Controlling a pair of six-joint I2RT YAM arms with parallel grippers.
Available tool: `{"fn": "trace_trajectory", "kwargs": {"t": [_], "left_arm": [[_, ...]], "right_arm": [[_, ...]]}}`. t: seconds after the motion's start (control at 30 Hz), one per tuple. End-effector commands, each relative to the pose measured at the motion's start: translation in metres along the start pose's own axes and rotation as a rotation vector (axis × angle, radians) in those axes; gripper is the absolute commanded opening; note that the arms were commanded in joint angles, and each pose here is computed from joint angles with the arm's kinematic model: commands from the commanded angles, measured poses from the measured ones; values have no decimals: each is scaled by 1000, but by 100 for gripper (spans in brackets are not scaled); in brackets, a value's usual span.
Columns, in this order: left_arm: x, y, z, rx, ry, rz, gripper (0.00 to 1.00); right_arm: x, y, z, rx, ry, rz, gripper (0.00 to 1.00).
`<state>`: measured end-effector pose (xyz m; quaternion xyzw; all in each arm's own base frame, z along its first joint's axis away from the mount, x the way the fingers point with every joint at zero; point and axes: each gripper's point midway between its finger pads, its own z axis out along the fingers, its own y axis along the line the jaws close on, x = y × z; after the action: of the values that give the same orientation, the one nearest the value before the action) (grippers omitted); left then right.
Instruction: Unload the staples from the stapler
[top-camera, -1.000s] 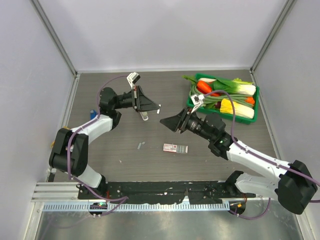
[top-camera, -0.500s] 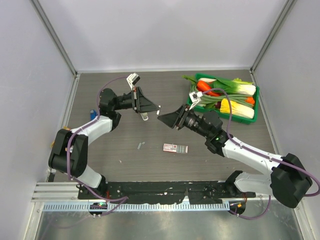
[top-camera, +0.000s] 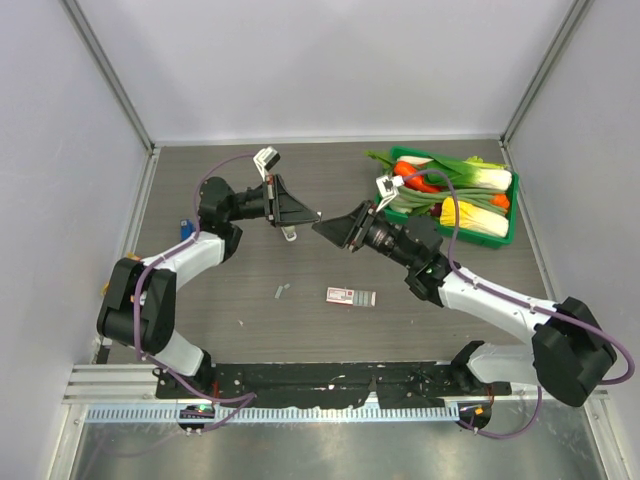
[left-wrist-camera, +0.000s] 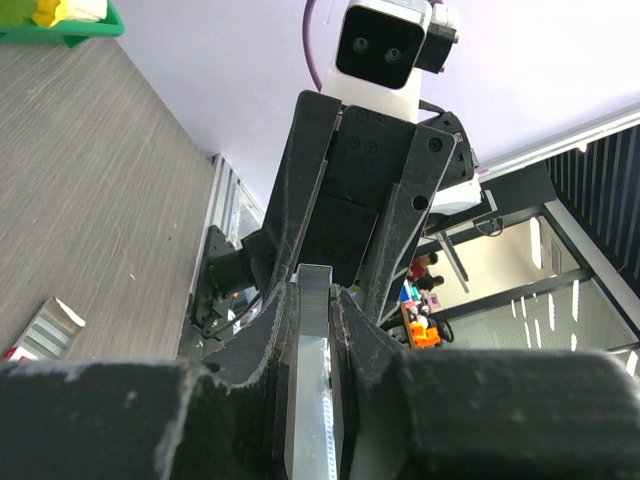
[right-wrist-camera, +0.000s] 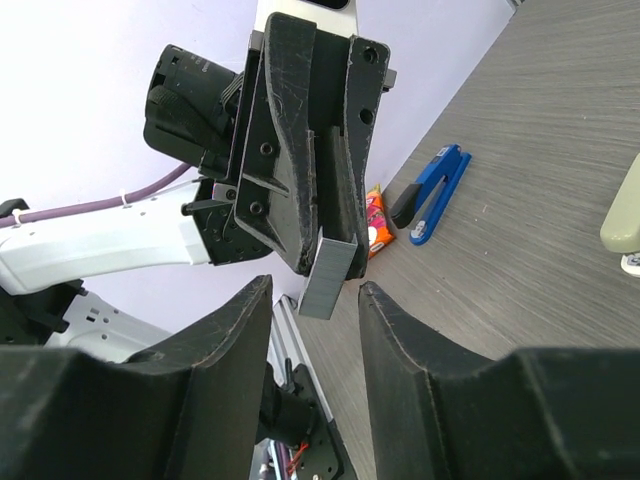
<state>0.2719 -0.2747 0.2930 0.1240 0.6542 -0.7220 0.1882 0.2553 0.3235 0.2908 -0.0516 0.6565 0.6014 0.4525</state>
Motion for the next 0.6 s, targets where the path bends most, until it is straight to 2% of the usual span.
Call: {"fn": "trace_trajectory", "kwargs": {"t": [0.0,0.17,0.37,0.4,0.43,0.5,0.57], "left_arm": [[0,-13,-2,18,-6,76,18],[0,-12,-2,17,-4,75,19],[-1,-9,-1,6,-5,74,23],[-2,-8,-1,3,-5,85,26],[-1,-5,-1,-11,-3,68,33],[-3,-2,-1,-32,-1,78,38],[-6,5,-1,-87,0,104,54]], "right_arm": [[-25,27,7,-94,-61,-27,43],[-24,25,9,-93,-58,-21,28],[-20,22,6,-90,-48,-17,20],[-20,22,5,-89,-49,-19,19],[-20,22,5,-88,-48,-21,18],[-16,17,2,-67,-34,-24,17],[-10,8,-3,-23,-8,-34,16]]}}
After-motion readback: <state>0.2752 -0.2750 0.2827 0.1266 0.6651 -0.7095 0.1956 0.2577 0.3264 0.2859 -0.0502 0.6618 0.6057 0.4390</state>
